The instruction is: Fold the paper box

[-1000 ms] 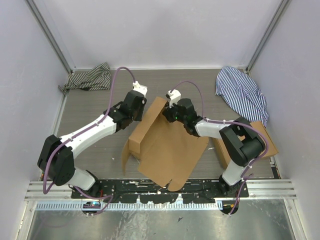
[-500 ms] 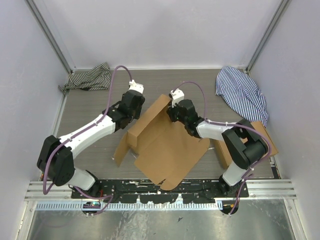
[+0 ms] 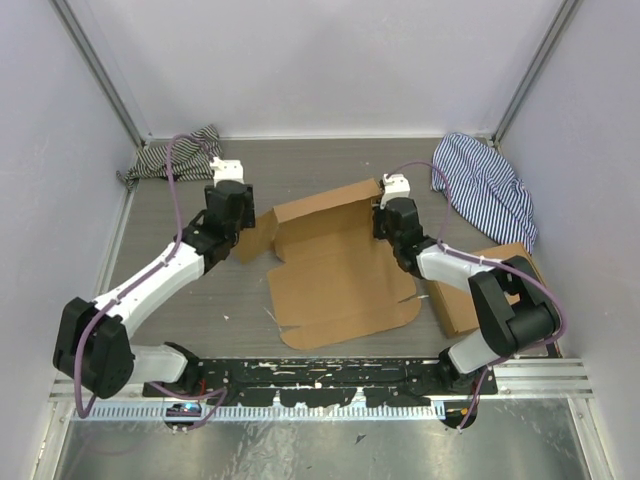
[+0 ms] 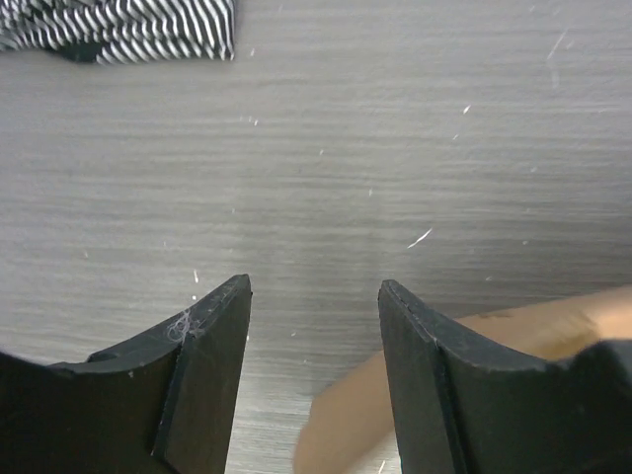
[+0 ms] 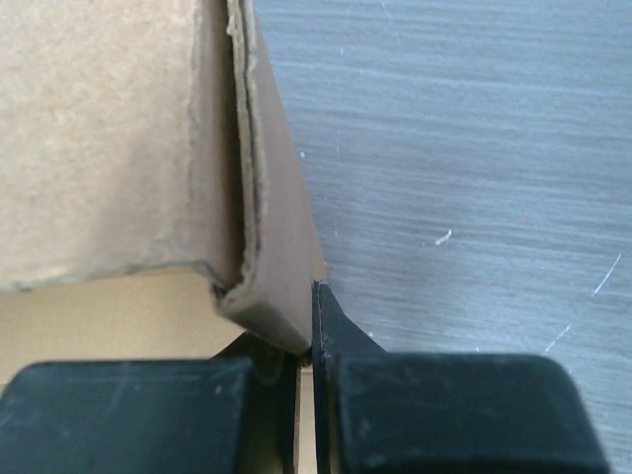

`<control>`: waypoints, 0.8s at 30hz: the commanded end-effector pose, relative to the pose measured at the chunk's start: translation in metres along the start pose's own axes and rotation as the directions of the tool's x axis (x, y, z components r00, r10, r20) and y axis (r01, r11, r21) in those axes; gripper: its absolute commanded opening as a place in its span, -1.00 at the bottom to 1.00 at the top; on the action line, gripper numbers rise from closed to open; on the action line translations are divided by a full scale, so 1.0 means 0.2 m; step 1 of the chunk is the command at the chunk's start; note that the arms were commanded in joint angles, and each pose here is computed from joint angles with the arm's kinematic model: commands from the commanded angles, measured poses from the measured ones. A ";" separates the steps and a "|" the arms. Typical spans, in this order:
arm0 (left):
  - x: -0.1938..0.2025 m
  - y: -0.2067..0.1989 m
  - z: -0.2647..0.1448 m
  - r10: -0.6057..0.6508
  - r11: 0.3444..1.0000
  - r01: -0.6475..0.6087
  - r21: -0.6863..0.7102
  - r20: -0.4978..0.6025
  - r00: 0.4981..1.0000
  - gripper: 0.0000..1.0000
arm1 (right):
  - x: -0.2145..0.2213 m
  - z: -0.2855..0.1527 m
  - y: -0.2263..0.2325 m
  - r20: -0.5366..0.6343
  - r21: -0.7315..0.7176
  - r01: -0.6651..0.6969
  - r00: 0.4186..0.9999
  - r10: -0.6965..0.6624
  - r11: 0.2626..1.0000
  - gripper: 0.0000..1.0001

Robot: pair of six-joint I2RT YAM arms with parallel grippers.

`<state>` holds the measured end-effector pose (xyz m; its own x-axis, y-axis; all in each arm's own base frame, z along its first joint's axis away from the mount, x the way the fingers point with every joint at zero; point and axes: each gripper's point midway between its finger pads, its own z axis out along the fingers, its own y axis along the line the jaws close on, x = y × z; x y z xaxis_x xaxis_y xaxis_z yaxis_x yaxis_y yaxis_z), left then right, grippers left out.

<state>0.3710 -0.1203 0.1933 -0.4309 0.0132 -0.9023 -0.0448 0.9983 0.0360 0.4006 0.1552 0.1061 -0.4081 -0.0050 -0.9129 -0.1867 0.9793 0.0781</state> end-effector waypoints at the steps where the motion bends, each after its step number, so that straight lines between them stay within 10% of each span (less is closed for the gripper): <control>1: 0.08 0.11 0.05 -0.051 0.995 0.053 -0.080 0.032 0.998 0.23 | -0.11 -0.05 -0.02 0.093 0.005 -0.065 0.994 0.064 0.998 -0.98; 9: 0.01 0.35 0.05 -0.244 0.961 0.259 -0.095 0.145 0.959 0.26 | -0.07 -0.12 -0.08 0.074 0.012 -0.119 0.990 0.118 0.993 -0.98; 24: 0.23 -0.04 0.11 -0.333 0.892 0.287 0.349 0.078 0.940 0.19 | -0.08 -0.12 -0.06 0.025 -0.058 -0.181 0.983 0.183 0.982 -0.98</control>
<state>0.3641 -0.0924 0.1115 -0.4133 -0.2510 -0.8753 -0.0253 0.9641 -0.2645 0.3741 0.1240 0.0973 -0.4748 0.1223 -0.8715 -0.1180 0.9725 0.2007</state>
